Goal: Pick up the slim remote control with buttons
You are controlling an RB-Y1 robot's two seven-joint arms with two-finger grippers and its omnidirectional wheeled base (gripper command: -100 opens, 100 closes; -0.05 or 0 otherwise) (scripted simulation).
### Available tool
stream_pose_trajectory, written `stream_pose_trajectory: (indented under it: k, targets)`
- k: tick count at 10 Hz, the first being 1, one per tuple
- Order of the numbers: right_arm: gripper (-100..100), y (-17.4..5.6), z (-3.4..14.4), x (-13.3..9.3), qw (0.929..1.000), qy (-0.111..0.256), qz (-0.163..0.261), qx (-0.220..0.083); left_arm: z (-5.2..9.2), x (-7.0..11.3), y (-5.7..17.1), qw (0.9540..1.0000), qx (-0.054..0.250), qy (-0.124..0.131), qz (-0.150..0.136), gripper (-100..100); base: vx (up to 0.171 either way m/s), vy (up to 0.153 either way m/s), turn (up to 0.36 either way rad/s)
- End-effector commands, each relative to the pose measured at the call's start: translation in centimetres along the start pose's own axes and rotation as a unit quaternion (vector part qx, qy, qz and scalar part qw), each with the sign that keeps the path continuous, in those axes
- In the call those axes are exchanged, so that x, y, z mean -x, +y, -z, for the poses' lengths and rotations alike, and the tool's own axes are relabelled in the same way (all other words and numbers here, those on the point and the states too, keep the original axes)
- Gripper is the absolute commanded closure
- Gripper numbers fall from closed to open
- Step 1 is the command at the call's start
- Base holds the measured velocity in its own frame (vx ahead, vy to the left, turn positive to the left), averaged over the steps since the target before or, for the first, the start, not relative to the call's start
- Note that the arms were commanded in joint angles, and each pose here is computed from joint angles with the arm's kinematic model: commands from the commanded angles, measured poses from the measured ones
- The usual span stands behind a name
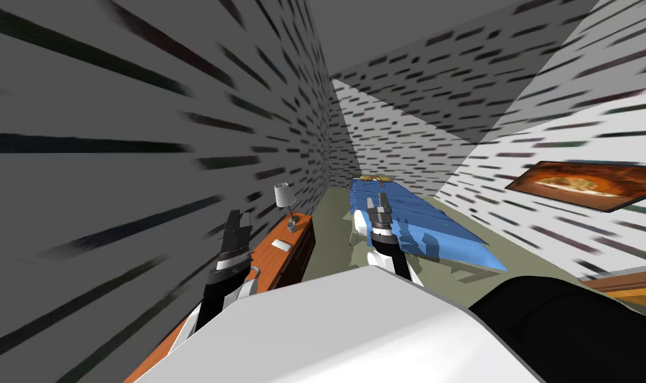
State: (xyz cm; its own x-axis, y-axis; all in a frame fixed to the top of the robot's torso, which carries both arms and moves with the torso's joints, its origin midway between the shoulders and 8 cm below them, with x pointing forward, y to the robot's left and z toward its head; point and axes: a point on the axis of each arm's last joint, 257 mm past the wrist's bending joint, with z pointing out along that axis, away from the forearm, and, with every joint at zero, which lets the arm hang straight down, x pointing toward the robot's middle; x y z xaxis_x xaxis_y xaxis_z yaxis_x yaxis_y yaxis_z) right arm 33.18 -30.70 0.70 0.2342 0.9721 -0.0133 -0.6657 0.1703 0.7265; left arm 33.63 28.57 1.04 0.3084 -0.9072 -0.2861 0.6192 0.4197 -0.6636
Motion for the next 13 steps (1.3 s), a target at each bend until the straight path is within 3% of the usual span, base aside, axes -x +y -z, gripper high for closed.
stream_pose_trajectory:
  k: [1,5,8,9,11,12,13]
  targets:
    - [0,0.0,0.0,0.0,1.0000,0.000,0.000,0.000,0.2,-0.3,2.0,0.9996,0.027,0.007,0.004,-100,0.033,-0.021,-0.095]
    - [0,0.0,0.0,0.0,1.0000,0.000,0.000,0.000,1.5,-0.8,7.2,0.9946,0.100,0.025,0.008,-100,0.028,-0.013,-0.075]
    - [0,0.0,0.0,0.0,1.0000,0.000,0.000,0.000,3.6,-1.2,12.4,0.9834,0.176,0.045,0.007,-100,0.007,0.007,-0.074]
    - [0,0.0,0.0,0.0,1.0000,0.000,0.000,0.000,3.7,-1.3,12.7,0.9823,0.181,0.046,0.007,-100,0.005,0.008,-0.042]
    - [0,0.0,0.0,0.0,1.0000,0.000,0.000,0.000,5.7,-1.5,16.5,0.9693,0.238,0.061,0.004,-100,0.010,0.005,-0.091]
    - [0,0.0,0.0,0.0,1.0000,0.000,0.000,0.000,5.9,-1.5,16.8,0.9679,0.243,0.063,0.004,-100,0.008,0.005,-0.022]
    - [0,0.0,0.0,0.0,1.0000,0.000,0.000,0.000,6.9,-1.5,18.5,0.9613,0.267,0.069,0.003,-100,0.012,0.005,-0.064]
